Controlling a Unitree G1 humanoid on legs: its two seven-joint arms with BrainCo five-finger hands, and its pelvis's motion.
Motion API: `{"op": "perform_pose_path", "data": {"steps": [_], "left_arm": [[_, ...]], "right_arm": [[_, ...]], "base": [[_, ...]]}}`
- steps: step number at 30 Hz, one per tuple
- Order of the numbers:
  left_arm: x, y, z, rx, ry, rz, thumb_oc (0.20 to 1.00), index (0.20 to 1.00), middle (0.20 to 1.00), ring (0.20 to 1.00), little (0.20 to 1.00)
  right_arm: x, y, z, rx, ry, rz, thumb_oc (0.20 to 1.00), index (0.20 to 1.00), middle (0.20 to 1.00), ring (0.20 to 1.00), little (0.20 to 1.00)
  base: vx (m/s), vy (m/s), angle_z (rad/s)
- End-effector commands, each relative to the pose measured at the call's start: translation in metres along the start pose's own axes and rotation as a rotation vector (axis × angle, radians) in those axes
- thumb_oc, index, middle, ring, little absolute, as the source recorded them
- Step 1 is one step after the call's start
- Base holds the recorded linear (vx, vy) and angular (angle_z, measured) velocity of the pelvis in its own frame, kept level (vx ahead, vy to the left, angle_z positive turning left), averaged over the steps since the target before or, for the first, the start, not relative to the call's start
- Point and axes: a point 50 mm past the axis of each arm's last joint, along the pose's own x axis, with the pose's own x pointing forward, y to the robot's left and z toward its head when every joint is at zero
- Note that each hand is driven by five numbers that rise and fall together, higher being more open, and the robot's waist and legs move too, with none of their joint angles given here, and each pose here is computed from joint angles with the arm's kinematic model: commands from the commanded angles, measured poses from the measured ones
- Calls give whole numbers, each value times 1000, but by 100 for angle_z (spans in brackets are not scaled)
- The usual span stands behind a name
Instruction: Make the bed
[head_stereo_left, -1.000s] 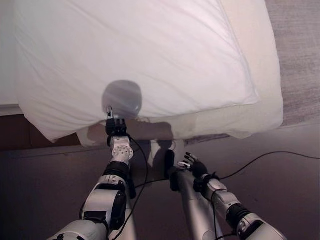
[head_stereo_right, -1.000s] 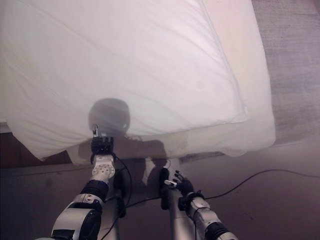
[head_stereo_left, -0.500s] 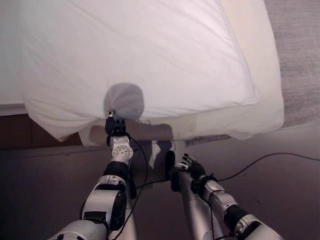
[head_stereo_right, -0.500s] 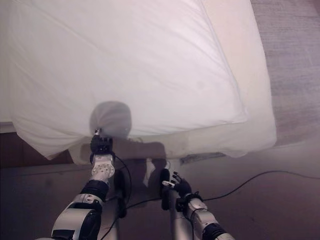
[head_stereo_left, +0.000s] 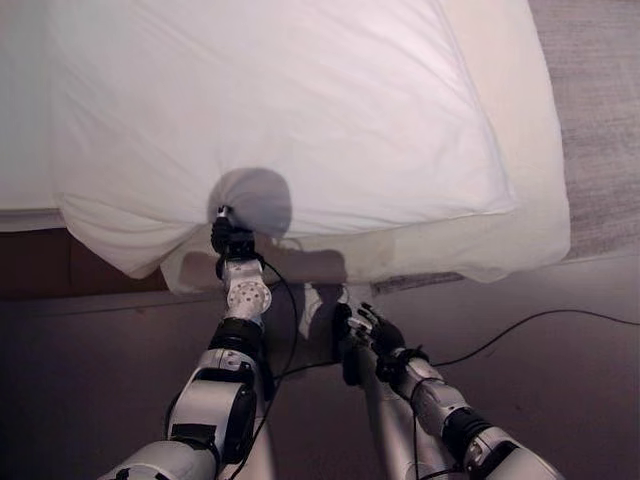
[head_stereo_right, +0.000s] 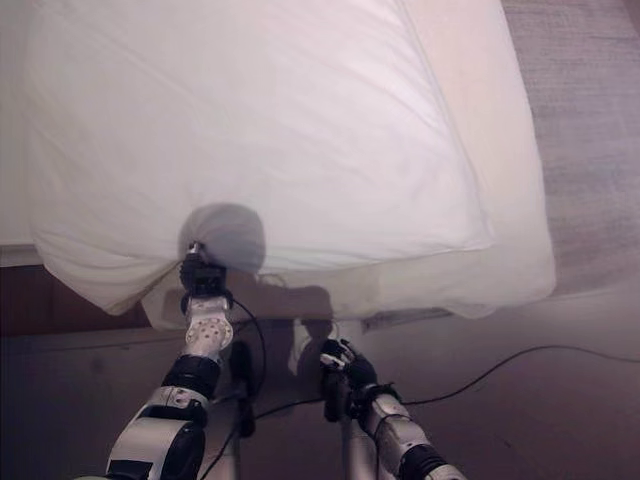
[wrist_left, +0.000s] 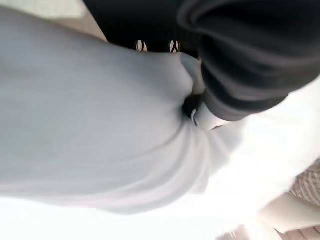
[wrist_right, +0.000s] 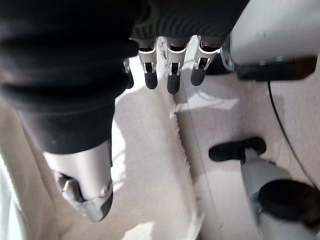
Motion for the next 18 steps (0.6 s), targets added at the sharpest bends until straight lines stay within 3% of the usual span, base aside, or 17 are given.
{"op": "perform_pose_path", "data": {"steps": [1, 3, 4, 10, 18], "left_arm": [[-12, -53, -23, -59, 65, -275, 200, 200, 200, 200, 200], [-18, -66, -30, -96, 88, -331, 200, 200, 200, 200, 200], [-27, -80, -37, -142, 116, -396, 200, 200, 200, 200, 200], [-50, -117, -41, -237, 126, -522, 200, 200, 200, 200, 200], [-68, -136, -31, -281, 80, -579, 200, 200, 200, 200, 200]], "right_arm": [[5, 28, 11, 236, -83, 123, 1000, 1000, 1000, 1000, 1000], [11, 43, 19, 350, -106, 178, 1000, 1000, 1000, 1000, 1000], [17, 63, 27, 546, -118, 261, 1000, 1000, 1000, 1000, 1000], [26, 99, 69, 695, -205, 404, 1000, 1000, 1000, 1000, 1000], [22, 124, 116, 841, -336, 534, 1000, 1000, 1000, 1000, 1000]], "base": [[0, 0, 0], [-1, 4, 7], [-1, 6, 10], [-8, -7, 13], [-8, 25, 9]]}}
